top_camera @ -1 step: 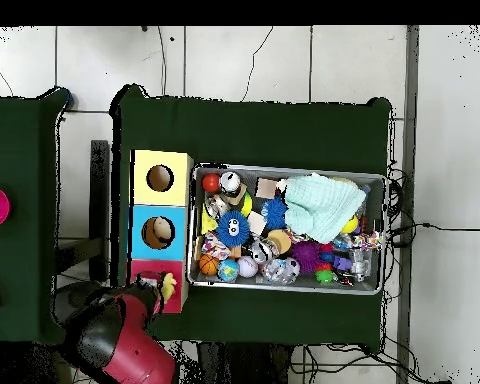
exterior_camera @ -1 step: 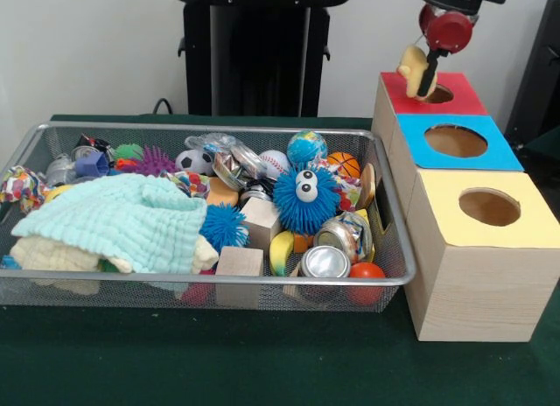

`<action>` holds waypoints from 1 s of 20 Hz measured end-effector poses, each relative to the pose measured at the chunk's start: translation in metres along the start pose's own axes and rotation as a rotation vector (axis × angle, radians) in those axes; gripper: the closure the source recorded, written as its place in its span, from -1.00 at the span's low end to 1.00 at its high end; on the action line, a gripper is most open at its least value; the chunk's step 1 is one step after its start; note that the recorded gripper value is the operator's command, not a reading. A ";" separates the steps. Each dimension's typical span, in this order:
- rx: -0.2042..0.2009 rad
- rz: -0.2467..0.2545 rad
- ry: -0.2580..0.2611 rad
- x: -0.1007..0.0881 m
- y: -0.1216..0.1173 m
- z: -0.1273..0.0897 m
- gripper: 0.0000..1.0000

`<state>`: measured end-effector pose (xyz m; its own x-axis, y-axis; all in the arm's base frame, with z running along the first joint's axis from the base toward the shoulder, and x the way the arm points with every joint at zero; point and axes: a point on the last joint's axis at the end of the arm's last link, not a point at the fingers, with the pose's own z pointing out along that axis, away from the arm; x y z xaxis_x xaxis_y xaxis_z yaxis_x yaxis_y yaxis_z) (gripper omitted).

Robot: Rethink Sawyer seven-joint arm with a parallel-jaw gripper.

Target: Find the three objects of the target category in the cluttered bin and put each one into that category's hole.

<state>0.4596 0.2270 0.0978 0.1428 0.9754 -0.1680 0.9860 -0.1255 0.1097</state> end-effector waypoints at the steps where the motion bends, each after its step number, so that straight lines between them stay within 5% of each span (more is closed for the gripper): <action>1: -0.003 0.002 0.000 0.001 0.004 -0.001 1.00; 8: -0.049 0.047 0.010 0.014 0.038 -0.017 1.00; 20: -0.090 0.070 0.027 0.023 0.053 -0.013 1.00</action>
<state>0.5138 0.2457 0.1126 0.2078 0.9694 -0.1307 0.9618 -0.1782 0.2077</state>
